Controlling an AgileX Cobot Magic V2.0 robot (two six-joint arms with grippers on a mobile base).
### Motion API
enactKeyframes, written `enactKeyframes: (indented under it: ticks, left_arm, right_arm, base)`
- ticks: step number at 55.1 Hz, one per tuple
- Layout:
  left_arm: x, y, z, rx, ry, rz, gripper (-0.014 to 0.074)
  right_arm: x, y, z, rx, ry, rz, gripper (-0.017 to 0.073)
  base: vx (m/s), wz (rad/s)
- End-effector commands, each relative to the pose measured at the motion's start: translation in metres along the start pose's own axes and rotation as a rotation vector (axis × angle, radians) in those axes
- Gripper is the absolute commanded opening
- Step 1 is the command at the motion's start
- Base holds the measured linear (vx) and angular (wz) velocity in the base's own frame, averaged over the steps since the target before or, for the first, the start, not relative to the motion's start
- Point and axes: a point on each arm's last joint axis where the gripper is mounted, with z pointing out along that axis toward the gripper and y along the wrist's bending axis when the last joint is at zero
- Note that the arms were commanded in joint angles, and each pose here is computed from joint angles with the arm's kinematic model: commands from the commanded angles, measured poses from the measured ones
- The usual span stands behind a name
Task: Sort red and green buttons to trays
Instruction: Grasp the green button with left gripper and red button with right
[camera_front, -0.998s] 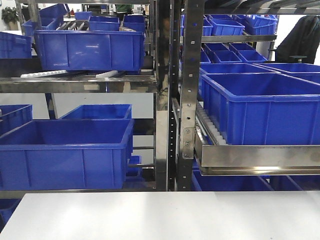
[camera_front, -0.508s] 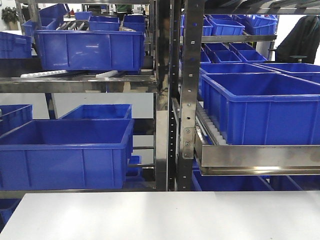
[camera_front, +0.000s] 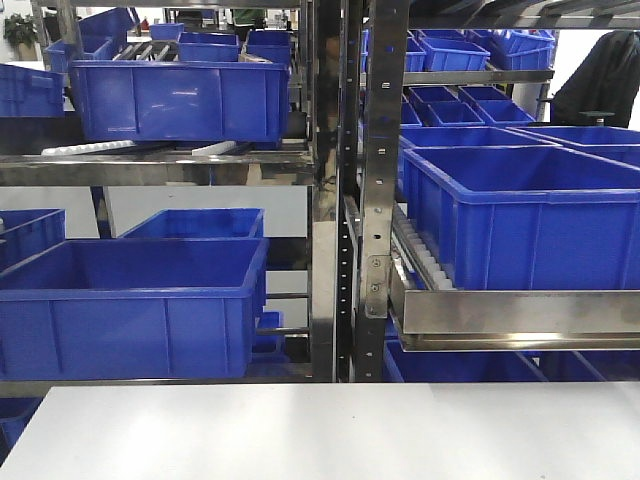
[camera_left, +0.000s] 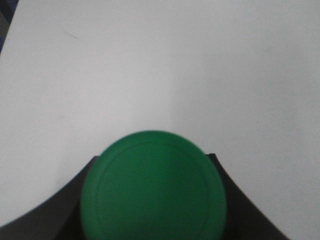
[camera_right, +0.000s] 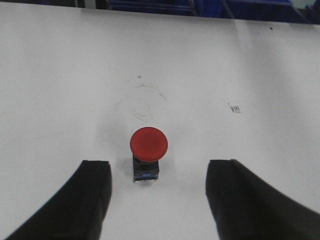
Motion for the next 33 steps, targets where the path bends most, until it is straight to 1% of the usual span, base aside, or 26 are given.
enactKeyframes:
  ticks: [1, 5, 6, 8, 14, 23, 33]
  left_arm:
    - [-0.016, 0.0, -0.001, -0.003, -0.112, -0.015, -0.001]
    - [-0.016, 0.0, -0.001, -0.003, -0.112, -0.015, -0.0008]
    - [-0.016, 0.0, -0.001, -0.003, -0.112, -0.015, -0.0008]
    - [-0.016, 0.0, -0.001, -0.003, -0.114, -0.015, -0.0008]
    - [-0.016, 0.0, -0.001, -0.002, -0.116, -0.032, -0.0008]
    - [-0.016, 0.0, -0.001, -0.002, -0.113, -0.033, -0.0007]
    - [-0.016, 0.0, -0.001, -0.002, -0.112, -0.033, -0.0006]
  right_arm:
    - [-0.019, -0.004, 0.002, 0.043, -0.008, 0.072, 0.0584]
    - [-0.021, -0.005, 0.014, 0.067, 0.032, 0.06, 0.062]
    - [-0.022, -0.005, 0.017, 0.072, 0.039, 0.049, 0.0624]
    - [-0.024, -0.005, 0.024, 0.073, 0.057, 0.05, 0.0628]
    - [-0.03, 0.0, 0.044, 0.056, 0.109, 0.071, 0.0626]
    - [-0.042, 0.004, 0.079, 0.054, 0.209, 0.055, 0.0622]
    - [-0.055, 0.008, 0.112, 0.052, 0.264, 0.04, 0.0618]
  base:
    - [0.0, 0.0]
    - [0.0, 0.0]
    - [0.0, 0.0]
    - [0.0, 0.0]
    - [0.0, 0.0]
    - [0.0, 0.0]
    - [0.0, 0.0]
